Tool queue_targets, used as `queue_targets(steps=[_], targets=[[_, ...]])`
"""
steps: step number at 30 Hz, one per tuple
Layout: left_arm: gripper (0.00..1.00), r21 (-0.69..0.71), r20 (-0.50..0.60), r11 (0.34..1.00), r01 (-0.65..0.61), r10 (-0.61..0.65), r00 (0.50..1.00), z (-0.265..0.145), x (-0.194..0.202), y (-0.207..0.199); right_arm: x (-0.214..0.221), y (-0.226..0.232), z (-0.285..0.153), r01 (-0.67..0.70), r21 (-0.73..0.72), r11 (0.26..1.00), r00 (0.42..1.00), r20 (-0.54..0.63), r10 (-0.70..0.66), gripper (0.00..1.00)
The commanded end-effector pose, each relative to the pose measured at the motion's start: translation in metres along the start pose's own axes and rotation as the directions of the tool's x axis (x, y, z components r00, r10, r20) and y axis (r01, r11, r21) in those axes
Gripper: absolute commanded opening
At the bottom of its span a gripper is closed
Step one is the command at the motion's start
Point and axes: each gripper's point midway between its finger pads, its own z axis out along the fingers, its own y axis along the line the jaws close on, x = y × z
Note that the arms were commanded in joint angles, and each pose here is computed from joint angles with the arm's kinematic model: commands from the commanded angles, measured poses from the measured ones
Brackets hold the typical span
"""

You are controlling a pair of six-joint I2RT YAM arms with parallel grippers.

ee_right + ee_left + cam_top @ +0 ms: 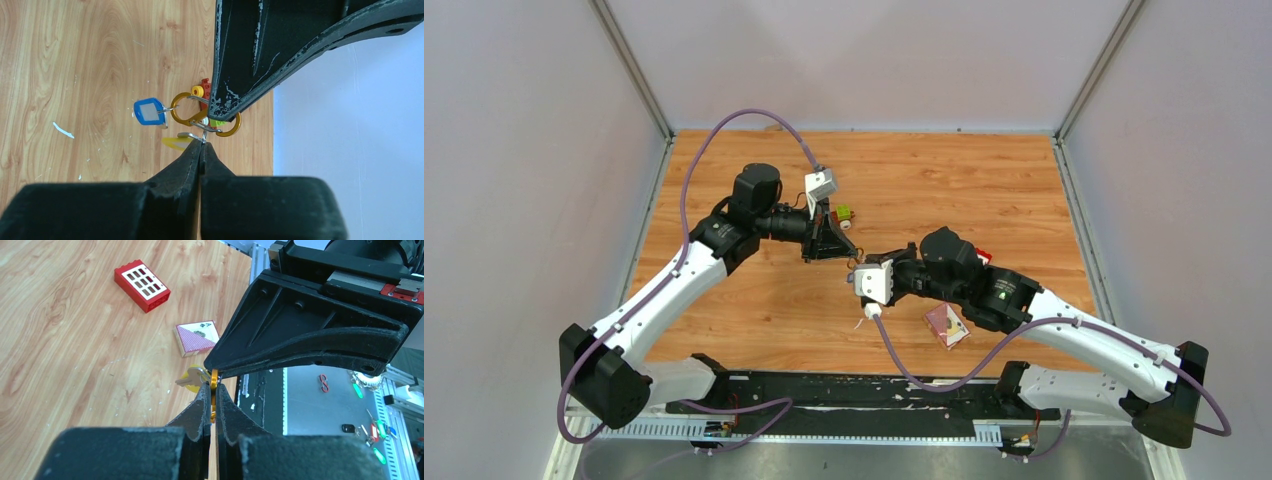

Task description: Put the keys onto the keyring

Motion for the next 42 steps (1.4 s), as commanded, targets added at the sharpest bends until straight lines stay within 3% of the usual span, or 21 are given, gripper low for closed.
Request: queue_targets(steps=[1, 42], targets=[[0.0, -0.002, 0.015, 1.0, -0.027, 0.027, 1.0, 0.0006, -0.0041, -0.0016, -0.0153, -0.0196, -0.0055, 0.003, 0.07, 0.998, 0.999, 0.042, -0.006, 0.0], [0.0, -0.01, -0.013, 1.0, -0.025, 0.025, 1.0, 0.0054, 0.005, 0.0044, -0.0213, -0.0228, -0.0094, -0.02, 0.076, 0.997, 0.998, 0.063, 0.015, 0.0]])
